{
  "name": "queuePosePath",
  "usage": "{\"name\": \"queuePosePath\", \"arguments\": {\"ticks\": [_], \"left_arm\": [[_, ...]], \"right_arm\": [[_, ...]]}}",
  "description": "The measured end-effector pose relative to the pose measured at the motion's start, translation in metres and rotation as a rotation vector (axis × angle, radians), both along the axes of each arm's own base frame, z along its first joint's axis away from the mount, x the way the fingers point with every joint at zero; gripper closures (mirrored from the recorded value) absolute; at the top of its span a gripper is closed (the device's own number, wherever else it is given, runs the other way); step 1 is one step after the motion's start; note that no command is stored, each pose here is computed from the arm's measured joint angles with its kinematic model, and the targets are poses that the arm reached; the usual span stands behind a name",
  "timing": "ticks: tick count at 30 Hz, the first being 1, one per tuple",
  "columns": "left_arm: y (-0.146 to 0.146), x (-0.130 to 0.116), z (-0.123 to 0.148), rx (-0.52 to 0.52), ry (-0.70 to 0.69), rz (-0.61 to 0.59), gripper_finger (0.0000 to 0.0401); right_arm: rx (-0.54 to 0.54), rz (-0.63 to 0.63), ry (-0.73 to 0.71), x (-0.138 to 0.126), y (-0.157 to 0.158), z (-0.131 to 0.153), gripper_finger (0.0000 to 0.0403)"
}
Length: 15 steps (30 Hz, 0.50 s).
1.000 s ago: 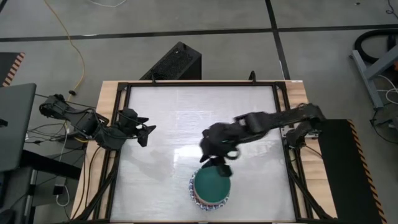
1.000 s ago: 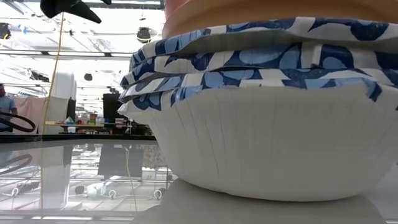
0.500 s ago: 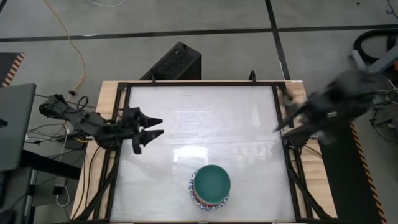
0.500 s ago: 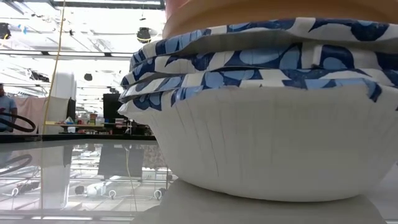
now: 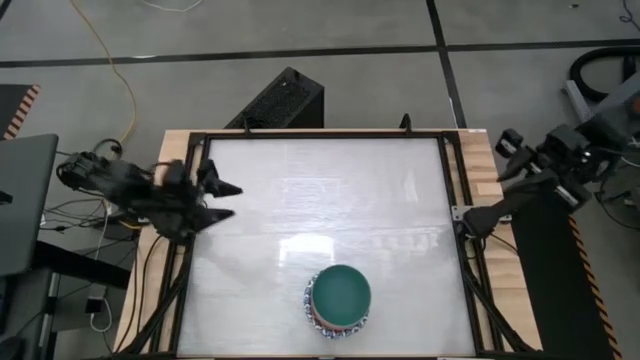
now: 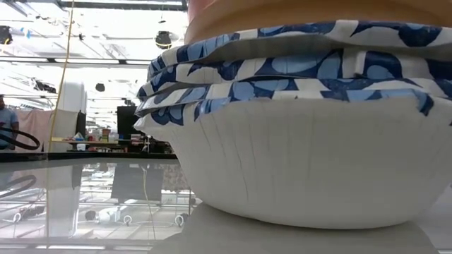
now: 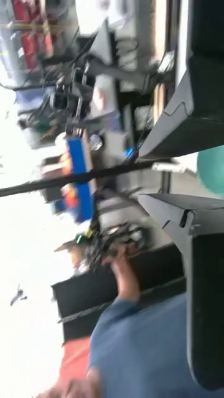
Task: Nest bowls inside each other by size order
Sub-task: Return to Home Position
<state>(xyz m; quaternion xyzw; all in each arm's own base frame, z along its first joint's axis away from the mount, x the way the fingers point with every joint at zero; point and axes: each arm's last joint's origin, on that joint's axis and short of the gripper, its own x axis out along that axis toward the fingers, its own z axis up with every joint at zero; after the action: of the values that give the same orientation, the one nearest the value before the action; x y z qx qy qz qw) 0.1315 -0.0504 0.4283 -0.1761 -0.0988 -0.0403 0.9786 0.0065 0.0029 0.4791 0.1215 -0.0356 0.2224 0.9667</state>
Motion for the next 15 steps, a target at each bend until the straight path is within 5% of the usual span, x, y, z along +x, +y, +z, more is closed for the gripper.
{"name": "queuePosePath", "arguments": {"ticks": [9,15], "left_arm": [[0.010,-0.017,0.002,0.053,-0.020,-0.023,0.0146],[0.006,-0.008,-0.047,0.051,-0.002,-0.031,0.0146]], "right_arm": [[0.075,0.034,-0.191,0.013,0.007,-0.100,0.0281],[0.171,0.033,-0.276,0.018,0.009,-0.159,0.0281]]}}
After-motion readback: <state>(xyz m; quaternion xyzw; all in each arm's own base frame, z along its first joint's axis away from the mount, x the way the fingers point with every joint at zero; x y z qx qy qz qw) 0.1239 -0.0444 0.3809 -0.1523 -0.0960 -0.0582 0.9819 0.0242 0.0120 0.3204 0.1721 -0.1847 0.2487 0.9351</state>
